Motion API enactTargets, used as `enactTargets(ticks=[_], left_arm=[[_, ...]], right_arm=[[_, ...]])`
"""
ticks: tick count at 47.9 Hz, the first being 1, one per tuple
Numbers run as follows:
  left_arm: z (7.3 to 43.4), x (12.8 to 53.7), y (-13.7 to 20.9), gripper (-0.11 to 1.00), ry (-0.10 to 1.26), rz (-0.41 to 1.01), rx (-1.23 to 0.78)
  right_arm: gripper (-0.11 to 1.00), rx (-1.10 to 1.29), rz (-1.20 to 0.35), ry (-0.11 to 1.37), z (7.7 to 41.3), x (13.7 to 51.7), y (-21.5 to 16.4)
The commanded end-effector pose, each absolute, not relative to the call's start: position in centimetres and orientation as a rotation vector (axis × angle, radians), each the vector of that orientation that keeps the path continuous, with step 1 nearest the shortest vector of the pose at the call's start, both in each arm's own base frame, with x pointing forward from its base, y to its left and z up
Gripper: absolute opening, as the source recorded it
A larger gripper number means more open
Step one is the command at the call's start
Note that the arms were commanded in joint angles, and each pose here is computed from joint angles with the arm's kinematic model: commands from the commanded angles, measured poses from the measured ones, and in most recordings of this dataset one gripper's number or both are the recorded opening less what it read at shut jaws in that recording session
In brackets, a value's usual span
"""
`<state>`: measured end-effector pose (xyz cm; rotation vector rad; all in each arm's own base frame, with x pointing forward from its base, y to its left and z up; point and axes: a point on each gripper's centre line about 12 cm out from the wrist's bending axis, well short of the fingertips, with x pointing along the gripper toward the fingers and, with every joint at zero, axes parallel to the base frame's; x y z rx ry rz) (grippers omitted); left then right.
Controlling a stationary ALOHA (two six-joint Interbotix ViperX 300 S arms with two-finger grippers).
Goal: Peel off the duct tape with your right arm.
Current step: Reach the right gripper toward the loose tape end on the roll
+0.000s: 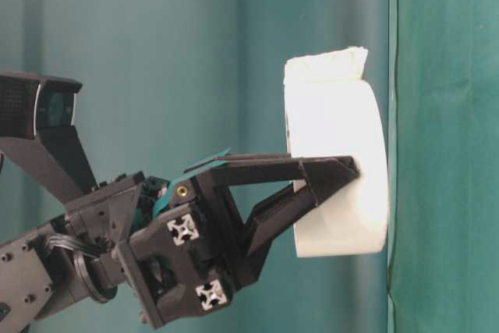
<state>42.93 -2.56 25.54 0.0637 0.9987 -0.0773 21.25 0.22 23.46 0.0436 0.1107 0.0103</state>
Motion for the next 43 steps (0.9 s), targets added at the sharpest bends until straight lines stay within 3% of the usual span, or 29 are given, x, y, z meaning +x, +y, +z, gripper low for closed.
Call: enactTargets(ticks=[1,27,43], left_arm=[[28.4,43.0,-2.4,0.21,0.924,-0.073,0.067],[28.3,43.0,-2.4,0.21,0.925,-0.074,0.068],[28.3,43.0,-2.6,0.21,0.925,-0.078,0.07]], right_arm=[[0.83,0.043,0.017,0.106,24.4,22.7,0.4],[0.83,0.037,0.018,0.211,22.3,30.3,0.5],[0.83,0.036,0.017,0.212,22.0,32.5,0.5]])
